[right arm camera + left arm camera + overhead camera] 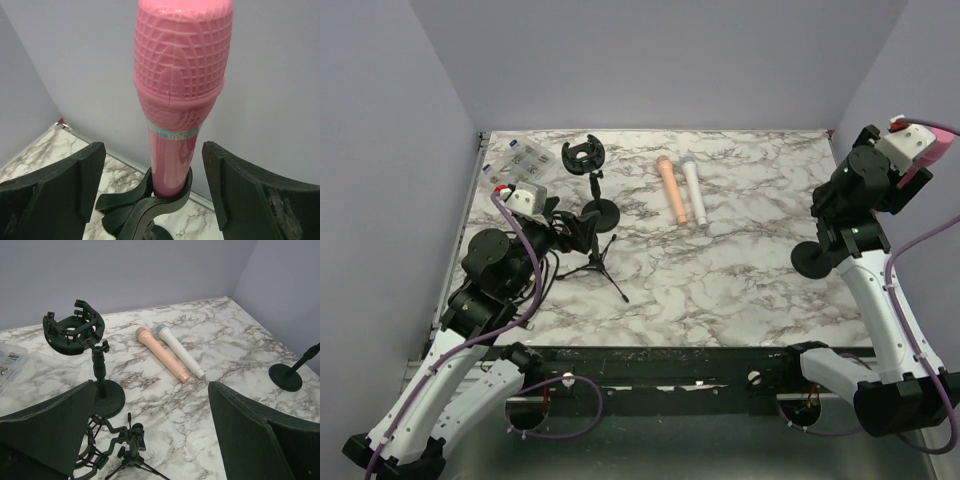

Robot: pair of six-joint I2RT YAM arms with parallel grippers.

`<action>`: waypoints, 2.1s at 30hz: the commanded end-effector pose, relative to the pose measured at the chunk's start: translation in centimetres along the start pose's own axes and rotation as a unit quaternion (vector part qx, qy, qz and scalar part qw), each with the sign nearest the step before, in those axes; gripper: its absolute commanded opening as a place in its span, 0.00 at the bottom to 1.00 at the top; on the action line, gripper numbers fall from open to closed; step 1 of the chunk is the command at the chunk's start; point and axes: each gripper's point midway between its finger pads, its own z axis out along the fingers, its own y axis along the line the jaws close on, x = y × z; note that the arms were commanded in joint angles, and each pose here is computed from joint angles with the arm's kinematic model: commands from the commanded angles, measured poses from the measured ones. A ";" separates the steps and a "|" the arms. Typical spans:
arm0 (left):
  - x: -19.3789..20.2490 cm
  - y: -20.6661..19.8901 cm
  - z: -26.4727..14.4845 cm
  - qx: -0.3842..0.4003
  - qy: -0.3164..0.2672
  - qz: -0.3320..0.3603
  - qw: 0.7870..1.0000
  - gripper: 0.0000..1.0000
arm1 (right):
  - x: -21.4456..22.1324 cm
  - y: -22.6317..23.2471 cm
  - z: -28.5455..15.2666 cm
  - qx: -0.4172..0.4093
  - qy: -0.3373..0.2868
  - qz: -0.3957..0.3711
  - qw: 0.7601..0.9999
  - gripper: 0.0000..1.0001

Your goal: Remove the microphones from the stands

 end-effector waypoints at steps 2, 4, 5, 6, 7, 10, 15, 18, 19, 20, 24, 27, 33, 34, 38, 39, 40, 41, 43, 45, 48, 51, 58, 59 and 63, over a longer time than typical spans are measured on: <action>-0.1 -0.3 -0.1 0.006 -0.001 -0.001 1.000 0.98 | -0.7 -0.5 1.5 0.032 -0.009 0.016 0.999 0.86; 0.0 -0.3 -0.1 0.007 0.000 -0.001 1.000 0.99 | -0.5 -0.7 2.1 0.043 -0.008 0.012 0.999 0.86; 0.0 -0.3 0.0 0.006 0.001 0.000 1.000 0.99 | -0.6 -1.0 2.4 0.049 -0.008 0.013 0.999 0.86; 0.1 -0.3 0.0 0.007 0.002 -0.001 1.000 0.98 | -0.5 -1.1 2.6 0.052 -0.009 0.013 0.999 0.86; 0.1 -0.3 0.1 0.007 0.003 0.000 1.000 0.99 | -0.6 -1.3 2.7 0.053 -0.011 0.015 0.998 0.86; 0.0 -0.4 0.0 0.009 0.001 -0.001 1.000 0.99 | -1.0 -1.2 3.0 0.042 -0.019 0.026 0.999 0.86; -0.2 -0.4 -0.2 0.009 -0.003 -0.001 1.000 0.98 | -0.8 -0.2 3.6 0.029 -0.028 0.015 0.999 0.81; -0.2 -0.4 -0.2 0.007 -0.004 0.000 1.000 0.99 | -0.5 0.4 3.8 0.017 -0.032 0.020 0.999 0.73; -0.1 -0.3 -0.2 0.007 -0.002 0.000 1.000 0.98 | -0.3 0.4 3.7 0.015 -0.032 0.019 0.999 0.71; 0.0 -0.3 -0.1 0.006 0.000 0.000 1.000 0.99 | -0.2 0.4 3.7 0.014 -0.033 0.018 0.999 0.66; 0.1 -0.4 0.1 0.009 0.004 -0.001 1.000 0.98 | -0.3 0.4 3.3 -0.006 -0.047 0.034 0.998 0.48; 0.0 -0.2 0.0 0.004 0.001 0.002 1.000 0.99 | -0.3 0.6 3.0 -0.026 -0.052 0.039 0.998 0.35; -0.1 -0.4 -0.1 0.010 0.000 0.000 1.000 0.98 | -0.2 1.5 2.2 -0.069 -0.032 0.064 0.995 0.04; -0.1 -0.3 -0.2 0.007 -0.001 0.000 1.000 0.99 | 0.0 1.8 2.0 -0.083 -0.023 0.065 0.994 0.01; -0.4 -0.3 -0.3 0.005 -0.003 0.001 1.000 0.99 | -0.2 3.0 0.7 -0.141 0.008 0.098 0.985 0.01; -0.6 -0.4 -0.4 0.008 -0.006 0.001 1.000 0.99 | -0.1 3.3 0.2 -0.156 0.018 0.104 0.982 0.01; -0.6 -0.4 -0.5 0.009 -0.010 0.001 1.000 0.99 | -0.3 3.7 -0.2 -0.174 0.026 0.113 0.978 0.01; -0.6 -0.3 -0.5 0.006 -0.012 0.002 1.000 0.99 | -0.2 4.0 -0.7 -0.190 0.038 0.110 0.975 0.01; -0.4 0.0 -0.4 -0.002 -0.008 0.003 1.000 0.98 | -0.8 4.2 -1.4 -0.211 0.049 0.112 0.970 0.01; -0.5 -0.2 -0.4 0.002 -0.003 0.001 1.000 0.99 | -1.4 4.5 -2.3 -0.235 0.051 0.120 0.963 0.01; -0.6 -0.4 -0.5 0.009 -0.010 0.001 1.000 0.99 | -2.1 5.2 -3.6 -0.275 0.063 0.127 0.951 0.01; -0.7 -0.1 -0.6 0.001 -0.011 0.001 1.000 0.99 | -2.3 6.6 -5.0 -0.327 0.089 0.110 0.934 0.01; -0.7 0.0 -0.6 -0.002 -0.012 0.002 1.000 0.99 | -2.8 9.9 -10.6 -0.501 0.111 0.088 0.854 0.01; -0.7 -0.2 -0.6 0.002 -0.010 0.002 1.000 0.99 | -3.1 10.5 -12.0 -0.539 0.110 0.090 0.830 0.01; -0.5 -0.4 -0.4 0.009 -0.007 -0.002 1.000 0.99 | -3.1 13.1 -17.5 -0.676 0.134 0.087 0.719 0.01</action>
